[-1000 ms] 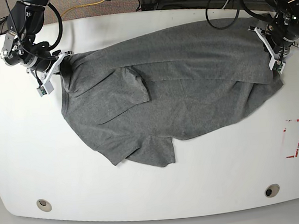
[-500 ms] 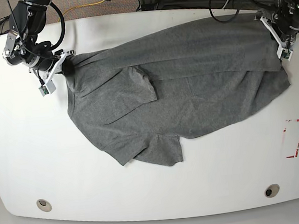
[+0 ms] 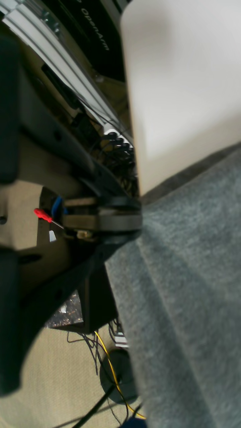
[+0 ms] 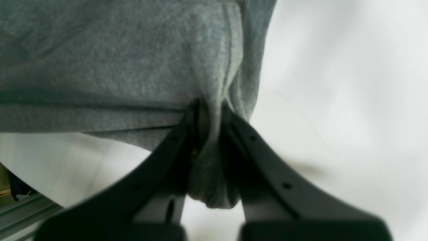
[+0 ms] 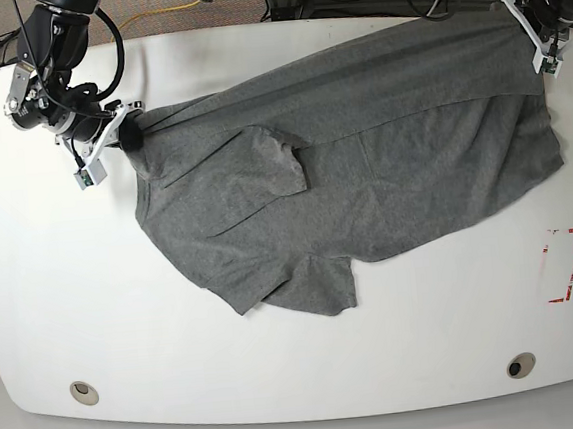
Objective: Fold the T-shirt properly
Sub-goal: 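Pull the left gripper's corner outward to spread the shirt, then pull both held corners outward to flatten the shirt, then release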
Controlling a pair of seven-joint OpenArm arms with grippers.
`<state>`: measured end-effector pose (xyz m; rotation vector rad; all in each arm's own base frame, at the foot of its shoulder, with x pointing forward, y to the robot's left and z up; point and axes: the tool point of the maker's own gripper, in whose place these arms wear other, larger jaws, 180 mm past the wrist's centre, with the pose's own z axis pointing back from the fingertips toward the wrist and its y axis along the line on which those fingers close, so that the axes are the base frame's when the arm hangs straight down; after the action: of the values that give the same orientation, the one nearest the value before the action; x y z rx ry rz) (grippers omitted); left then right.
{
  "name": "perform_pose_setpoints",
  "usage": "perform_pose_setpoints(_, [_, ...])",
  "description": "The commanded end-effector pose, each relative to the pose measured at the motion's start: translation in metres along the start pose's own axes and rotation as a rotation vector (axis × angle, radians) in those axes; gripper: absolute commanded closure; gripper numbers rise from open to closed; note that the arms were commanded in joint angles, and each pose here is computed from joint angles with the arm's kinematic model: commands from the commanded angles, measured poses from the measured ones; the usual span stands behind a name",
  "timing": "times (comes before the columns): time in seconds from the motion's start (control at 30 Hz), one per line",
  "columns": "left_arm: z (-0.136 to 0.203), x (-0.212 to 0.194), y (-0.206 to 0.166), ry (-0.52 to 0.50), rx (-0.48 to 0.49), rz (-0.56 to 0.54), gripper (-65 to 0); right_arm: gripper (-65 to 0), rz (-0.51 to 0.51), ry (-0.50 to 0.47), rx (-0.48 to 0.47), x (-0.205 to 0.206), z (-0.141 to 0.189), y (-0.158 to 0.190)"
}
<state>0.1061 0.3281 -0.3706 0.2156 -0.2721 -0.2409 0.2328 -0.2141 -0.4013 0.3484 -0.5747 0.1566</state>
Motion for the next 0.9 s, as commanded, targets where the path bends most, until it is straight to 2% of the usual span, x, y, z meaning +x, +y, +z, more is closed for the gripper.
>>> perform_pose_setpoints(0.0, [0.006, -0.006, 0.010, 0.019, 0.034, -0.011, -1.0, -0.6, 0.023, -0.042, -0.013, 0.014, 0.007, -0.004])
perform_pose_setpoints(0.13, [0.007, -0.007, 0.014, 0.026, 0.042, -0.027, -1.9, -0.8, 0.022, -0.044, -0.011, 0.014, 0.007, -0.004])
perform_pose_setpoints(0.17, [0.007, -0.007, 0.013, 0.030, 0.038, -0.035, -4.4, -1.1, 0.022, -0.044, -0.011, 0.014, 0.007, -0.004])
perform_pose_setpoints(0.27, [0.005, -0.010, 0.008, 0.043, 0.023, -0.056, -16.5, -1.4, 0.021, -0.040, -0.010, 0.013, 0.007, -0.003])
perform_pose_setpoints(0.33, [0.006, -0.011, 0.008, 0.043, 0.026, -0.054, -27.8, -2.5, 0.021, -0.033, -0.013, 0.011, 0.008, -0.004])
perform_pose_setpoints(0.4, [0.005, -0.011, 0.008, 0.045, 0.024, -0.057, -35.1, -7.8, 0.034, -0.044, -0.017, 0.015, 0.011, -0.004])
perform_pose_setpoints(0.43, [0.005, -0.011, 0.009, 0.047, 0.025, -0.060, -37.5, -13.0, 0.037, -0.043, -0.019, 0.012, 0.014, -0.003])
perform_pose_setpoints(0.53, [0.008, -0.008, 0.015, 0.041, 0.035, -0.072, -37.8, -29.8, 0.037, -0.077, -0.025, 0.010, 0.029, 0.001])
perform_pose_setpoints(0.57, [0.009, -0.007, 0.016, 0.039, 0.038, -0.073, -37.8, -37.9, 0.038, -0.099, -0.022, 0.011, 0.037, 0.005])
perform_pose_setpoints(0.67, [0.010, -0.003, 0.015, 0.025, 0.041, -0.073, -37.8, -52.5, 0.041, -0.131, 0.002, 0.010, 0.049, 0.016])
perform_pose_setpoints(0.73, [0.008, 0.005, 0.015, 0.006, 0.040, -0.075, -37.8, -55.8, 0.042, -0.140, -0.017, 0.008, 0.058, 0.013])
perform_pose_setpoints(0.87, [0.007, 0.021, 0.014, -0.030, 0.040, -0.077, -37.8, -53.6, 0.013, -0.152, -0.088, 0.003, 0.075, -0.007])
